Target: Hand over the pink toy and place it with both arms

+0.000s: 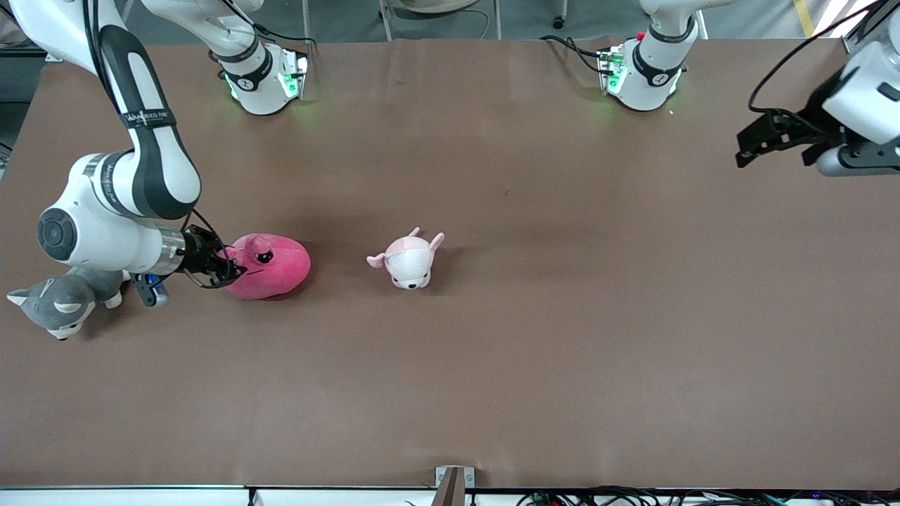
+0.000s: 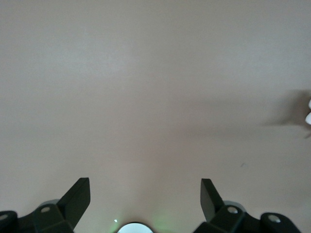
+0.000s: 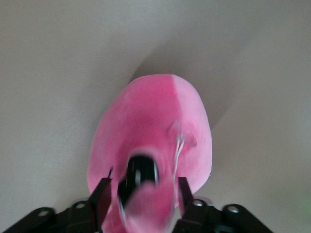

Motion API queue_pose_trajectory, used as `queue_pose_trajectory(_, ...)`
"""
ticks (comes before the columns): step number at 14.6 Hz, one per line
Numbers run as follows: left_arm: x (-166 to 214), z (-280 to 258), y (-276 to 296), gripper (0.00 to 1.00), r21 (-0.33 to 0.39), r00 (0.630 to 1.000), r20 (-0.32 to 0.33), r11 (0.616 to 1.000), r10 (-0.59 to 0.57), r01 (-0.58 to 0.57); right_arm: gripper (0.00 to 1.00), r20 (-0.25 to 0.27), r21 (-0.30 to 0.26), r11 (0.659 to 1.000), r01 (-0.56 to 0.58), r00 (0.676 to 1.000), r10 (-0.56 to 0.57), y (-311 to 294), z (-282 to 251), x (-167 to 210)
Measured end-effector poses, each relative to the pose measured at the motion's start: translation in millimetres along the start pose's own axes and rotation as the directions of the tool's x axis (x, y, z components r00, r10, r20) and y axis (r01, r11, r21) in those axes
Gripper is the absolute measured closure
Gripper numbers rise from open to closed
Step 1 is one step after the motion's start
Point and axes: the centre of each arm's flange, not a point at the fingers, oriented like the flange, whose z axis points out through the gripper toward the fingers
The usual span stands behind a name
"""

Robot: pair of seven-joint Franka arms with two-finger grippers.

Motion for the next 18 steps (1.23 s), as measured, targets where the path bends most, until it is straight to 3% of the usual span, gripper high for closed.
queue_pose_trajectory(1, 1.6, 2.7, -6.2, 0.0, -0.001, 1.0, 0.001, 1.0, 0.004, -0.004, 0.23, -0.013, 0.013, 0.996, 0.088, 0.996, -0.088, -2.8, -9.2, 1.2)
queue_pose_trajectory(3, 3.7, 4.8, -7.6, 0.0, -0.003, 1.0, -0.007, 1.0, 0.007, -0.007, 0.03, -0.048, 0.018, 0.952, 0.306, 0.951, -0.305, -7.3, -41.2, 6.7)
queue_pose_trajectory(5, 4.4, 3.2, -5.9, 0.0, -0.004, 1.0, -0.018, 1.0, 0.01, -0.01, 0.0, -0.101, -0.047, 0.864, 0.501, 0.858, -0.503, -6.4, -92.2, 16.5)
queue_pose_trajectory(8, 4.9, 2.4, -5.9, 0.0, -0.005, 1.0, -0.024, 1.0, 0.009, -0.009, 0.0, -0.166, -0.136, 0.717, 0.684, 0.698, -0.697, -3.4, -157.9, 23.9)
queue_pose_trajectory(10, 6.2, 1.0, -5.7, 0.0, -0.006, 0.999, -0.037, 1.0, 0.009, -0.009, 0.0, -0.167, -0.171, 0.663, 0.728, 0.642, -0.748, 3.6, -178.2, 29.5)
queue_pose_trajectory(12, 7.3, -0.7, -5.6, 0.0, -0.007, 0.999, -0.05, 1.0, 0.008, -0.008, 0.0, -0.141, -0.189, 0.644, 0.741, 0.629, -0.765, 16.3, -189.5, 37.4)
queue_pose_trajectory(15, 7.4, -1.8, -5.6, 0.0, -0.008, 0.999, -0.053, 1.0, 0.008, -0.008, 0.0, -0.103, -0.212, 0.641, 0.738, 0.635, -0.766, 29.6, -207.1, 39.8)
queue_pose_trajectory(18, 7.5, -1.9, -6.1, 0.0, -0.008, 0.999, -0.054, 1.0, 0.006, -0.006, 0.0, -0.101, -0.212, 0.64, 0.739, 0.635, -0.766, 30.1, -214.8, 36.8)
